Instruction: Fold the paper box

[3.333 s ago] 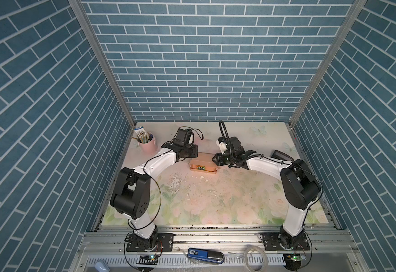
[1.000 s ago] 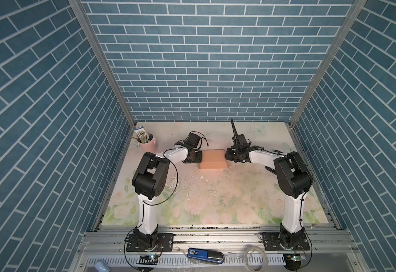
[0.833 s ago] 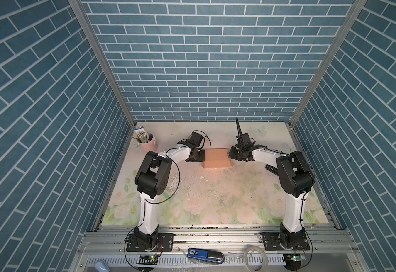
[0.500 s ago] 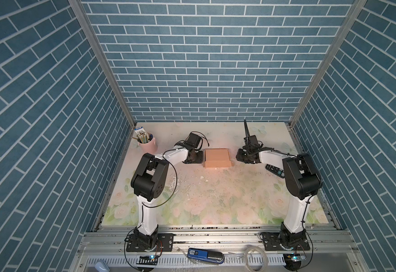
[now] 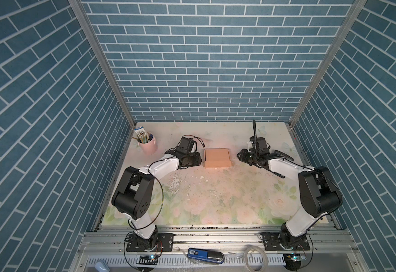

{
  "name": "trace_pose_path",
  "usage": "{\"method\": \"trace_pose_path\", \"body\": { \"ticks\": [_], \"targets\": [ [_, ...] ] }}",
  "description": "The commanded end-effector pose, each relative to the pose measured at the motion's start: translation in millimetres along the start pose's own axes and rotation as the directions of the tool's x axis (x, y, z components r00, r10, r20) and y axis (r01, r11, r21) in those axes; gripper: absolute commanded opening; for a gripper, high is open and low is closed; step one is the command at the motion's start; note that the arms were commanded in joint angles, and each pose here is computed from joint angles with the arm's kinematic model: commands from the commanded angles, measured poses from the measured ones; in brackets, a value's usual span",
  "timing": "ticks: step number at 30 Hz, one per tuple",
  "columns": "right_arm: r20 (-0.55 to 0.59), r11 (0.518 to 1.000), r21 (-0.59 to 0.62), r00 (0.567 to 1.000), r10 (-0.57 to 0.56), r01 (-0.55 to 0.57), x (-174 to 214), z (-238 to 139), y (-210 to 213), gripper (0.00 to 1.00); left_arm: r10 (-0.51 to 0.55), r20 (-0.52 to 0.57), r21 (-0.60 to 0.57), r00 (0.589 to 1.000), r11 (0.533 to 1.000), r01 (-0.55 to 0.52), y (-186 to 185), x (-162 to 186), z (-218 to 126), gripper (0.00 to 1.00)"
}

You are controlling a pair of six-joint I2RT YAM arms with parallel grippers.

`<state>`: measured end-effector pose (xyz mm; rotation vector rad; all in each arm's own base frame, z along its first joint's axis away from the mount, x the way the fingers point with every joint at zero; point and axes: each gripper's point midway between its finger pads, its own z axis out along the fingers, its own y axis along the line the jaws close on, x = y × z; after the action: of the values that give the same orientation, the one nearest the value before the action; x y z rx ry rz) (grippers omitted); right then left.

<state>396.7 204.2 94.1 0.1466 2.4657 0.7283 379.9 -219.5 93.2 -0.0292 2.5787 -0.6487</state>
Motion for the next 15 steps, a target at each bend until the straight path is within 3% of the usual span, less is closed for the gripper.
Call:
{"method": "trace_pose_path", "body": {
  "ticks": [1,15],
  "targets": [
    [-0.003,0.996,-0.085,0.999,0.038,-0.038,3,-4,23,0.37,-0.027,0.033,0.070,0.999,0.997,0.025,-17,-4,-4,0.38],
    [-0.069,0.993,-0.113,0.997,0.028,-0.036,33,9,42,0.37,-0.022,0.009,0.081,1.000,0.996,0.021,-22,6,9,0.38]
  ]
}}
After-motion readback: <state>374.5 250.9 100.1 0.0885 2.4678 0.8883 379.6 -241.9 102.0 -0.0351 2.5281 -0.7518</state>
